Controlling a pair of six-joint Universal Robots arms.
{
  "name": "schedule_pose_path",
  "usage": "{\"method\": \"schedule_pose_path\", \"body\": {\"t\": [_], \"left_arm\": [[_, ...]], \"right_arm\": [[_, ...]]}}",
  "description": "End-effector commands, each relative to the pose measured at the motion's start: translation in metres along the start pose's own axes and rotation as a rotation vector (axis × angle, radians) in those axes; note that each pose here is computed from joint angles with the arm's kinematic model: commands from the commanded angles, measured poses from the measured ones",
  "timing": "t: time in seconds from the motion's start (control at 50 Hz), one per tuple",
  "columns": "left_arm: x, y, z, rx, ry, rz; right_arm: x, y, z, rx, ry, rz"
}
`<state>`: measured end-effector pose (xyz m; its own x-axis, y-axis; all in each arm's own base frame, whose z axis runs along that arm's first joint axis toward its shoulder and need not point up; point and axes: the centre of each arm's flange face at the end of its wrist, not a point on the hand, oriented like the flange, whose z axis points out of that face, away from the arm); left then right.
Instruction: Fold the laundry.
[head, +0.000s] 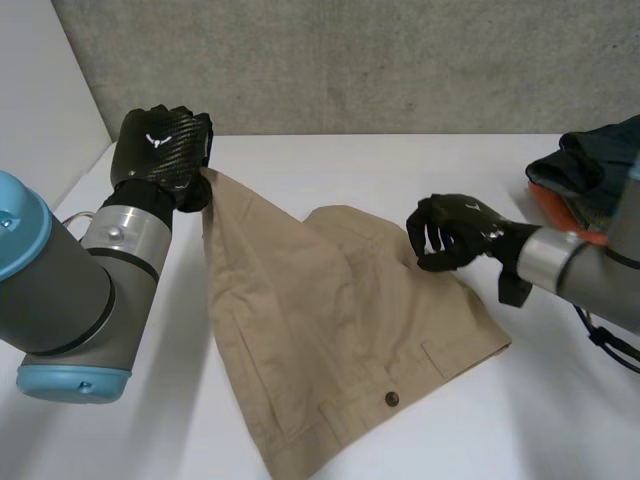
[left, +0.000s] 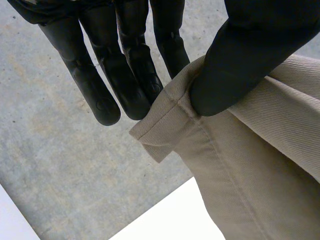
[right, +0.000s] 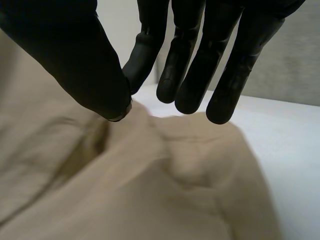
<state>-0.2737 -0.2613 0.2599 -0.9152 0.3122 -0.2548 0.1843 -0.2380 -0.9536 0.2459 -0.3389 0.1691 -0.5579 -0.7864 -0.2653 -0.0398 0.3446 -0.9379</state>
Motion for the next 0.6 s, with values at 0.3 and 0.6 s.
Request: {"method": "schedule_pose_path", "body": {"t": [0.3,0.6], "left_arm": [[0.000,0.009,-0.001,-0.025,0.002,0.003],[0.001,0.012,-0.002,-0.032,0.007,0.005]], "right_arm": [[0.023,0.014,-0.031,0.174,-0.045,-0.186],[0.016,0.016,-0.033,0.268,-0.060,-0.361]]}}
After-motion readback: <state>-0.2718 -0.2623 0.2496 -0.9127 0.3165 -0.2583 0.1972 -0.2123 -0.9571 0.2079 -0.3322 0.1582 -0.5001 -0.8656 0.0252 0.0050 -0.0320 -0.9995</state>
